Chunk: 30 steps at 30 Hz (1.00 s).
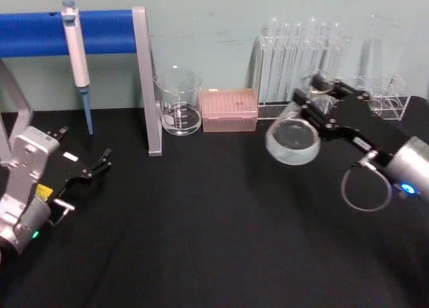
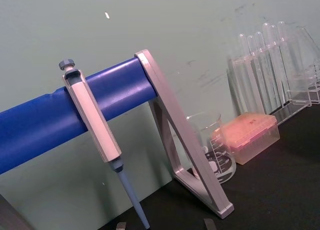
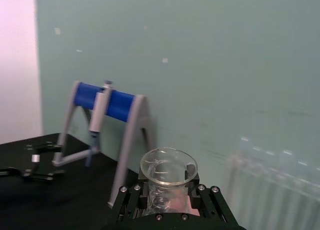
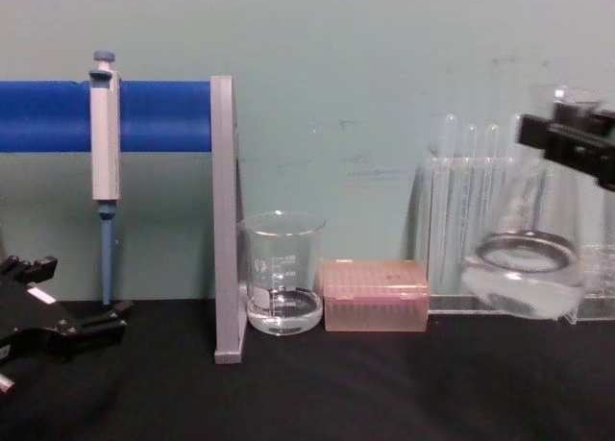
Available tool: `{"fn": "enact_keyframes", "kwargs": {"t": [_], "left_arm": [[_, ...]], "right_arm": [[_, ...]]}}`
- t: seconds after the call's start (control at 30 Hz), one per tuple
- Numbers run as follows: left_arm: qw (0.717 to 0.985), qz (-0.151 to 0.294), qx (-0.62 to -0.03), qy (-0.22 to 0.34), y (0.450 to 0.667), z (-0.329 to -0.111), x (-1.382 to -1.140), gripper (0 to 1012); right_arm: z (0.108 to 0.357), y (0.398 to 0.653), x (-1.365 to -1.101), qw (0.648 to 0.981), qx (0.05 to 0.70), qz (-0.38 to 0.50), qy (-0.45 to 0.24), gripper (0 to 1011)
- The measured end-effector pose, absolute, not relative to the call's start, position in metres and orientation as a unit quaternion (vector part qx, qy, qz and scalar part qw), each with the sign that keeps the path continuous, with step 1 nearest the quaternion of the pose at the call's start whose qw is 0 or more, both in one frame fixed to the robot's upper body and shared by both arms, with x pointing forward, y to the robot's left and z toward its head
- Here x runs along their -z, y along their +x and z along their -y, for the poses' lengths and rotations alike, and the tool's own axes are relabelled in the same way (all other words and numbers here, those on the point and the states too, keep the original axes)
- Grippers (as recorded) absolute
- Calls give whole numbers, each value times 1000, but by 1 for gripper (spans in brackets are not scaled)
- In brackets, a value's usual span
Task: Grasp the erlenmeyer flask with one hand, shake it three times, then place it back.
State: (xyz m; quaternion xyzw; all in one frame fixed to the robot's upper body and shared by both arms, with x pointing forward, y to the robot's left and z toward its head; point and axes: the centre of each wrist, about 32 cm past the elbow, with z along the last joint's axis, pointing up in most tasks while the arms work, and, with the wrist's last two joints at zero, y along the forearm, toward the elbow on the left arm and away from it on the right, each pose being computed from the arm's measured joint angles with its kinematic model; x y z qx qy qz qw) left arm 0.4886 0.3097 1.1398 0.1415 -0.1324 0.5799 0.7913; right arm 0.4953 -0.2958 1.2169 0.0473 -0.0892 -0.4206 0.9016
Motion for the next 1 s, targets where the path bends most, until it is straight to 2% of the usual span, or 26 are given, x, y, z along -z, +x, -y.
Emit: {"fn": "enact_keyframes", "kwargs": {"t": [0.27,0.57,1.0], "left_arm": [[791,132,-580,141,489,-310,-1140,1001],[791,132,-580,142,489,-310,-1140,1001],[791,132,-580,141,489,-310,-1140,1001]], "right_arm": [[312,483,-1216,884,458,86,44,449],[307,487,-1215,889,449,81,45,449],[261,510,-1213,935,346,62,49,449]]}}
